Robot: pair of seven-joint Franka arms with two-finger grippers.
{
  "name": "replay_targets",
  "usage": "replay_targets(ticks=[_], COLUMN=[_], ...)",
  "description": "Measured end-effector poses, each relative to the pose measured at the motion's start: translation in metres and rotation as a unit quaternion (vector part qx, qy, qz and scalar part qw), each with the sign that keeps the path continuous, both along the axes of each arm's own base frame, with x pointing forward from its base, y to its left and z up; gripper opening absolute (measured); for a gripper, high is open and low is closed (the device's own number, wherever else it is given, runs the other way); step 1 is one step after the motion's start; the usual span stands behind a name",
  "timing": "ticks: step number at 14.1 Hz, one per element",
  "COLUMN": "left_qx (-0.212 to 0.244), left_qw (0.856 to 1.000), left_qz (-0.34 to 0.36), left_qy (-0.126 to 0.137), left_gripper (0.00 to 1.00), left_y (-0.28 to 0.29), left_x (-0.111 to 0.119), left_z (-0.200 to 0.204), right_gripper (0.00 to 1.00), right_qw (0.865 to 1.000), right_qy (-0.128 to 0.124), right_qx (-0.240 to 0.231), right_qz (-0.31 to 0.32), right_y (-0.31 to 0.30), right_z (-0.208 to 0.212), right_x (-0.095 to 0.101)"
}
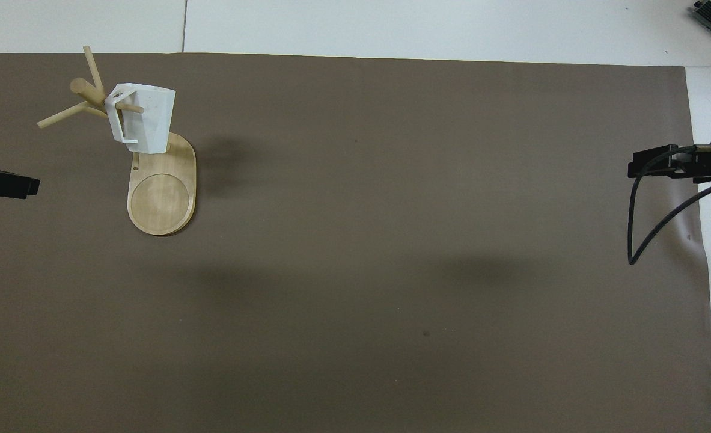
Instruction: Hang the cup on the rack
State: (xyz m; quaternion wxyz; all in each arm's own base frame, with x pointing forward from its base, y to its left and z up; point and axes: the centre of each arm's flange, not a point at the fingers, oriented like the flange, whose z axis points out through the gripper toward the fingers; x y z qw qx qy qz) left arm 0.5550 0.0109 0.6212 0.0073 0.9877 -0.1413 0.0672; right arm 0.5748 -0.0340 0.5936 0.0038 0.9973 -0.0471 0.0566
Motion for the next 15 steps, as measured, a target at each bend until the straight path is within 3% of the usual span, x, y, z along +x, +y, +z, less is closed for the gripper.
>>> replay_targets(ticks=[5, 15], left_qx=[-0.010, -0.025], left_qw=[0.997, 0.996], left_qz=[0.073, 0.071], left_qy=[0.007, 0.037], left_gripper=[1.00, 1.00], left_y=[-0.006, -0.021], left_x=[0.001, -0.005], left_z=[0.010, 0.013], right_gripper=[1.00, 1.00], right_qw=[1.000, 1.000], right_qy=[0.000, 0.000], right_qx=[0.000, 0.000], right_qz=[0.000, 0.000], right_y=[0.000, 0.000], right_z=[0.000, 0.000], right_x=[0.000, 0.000])
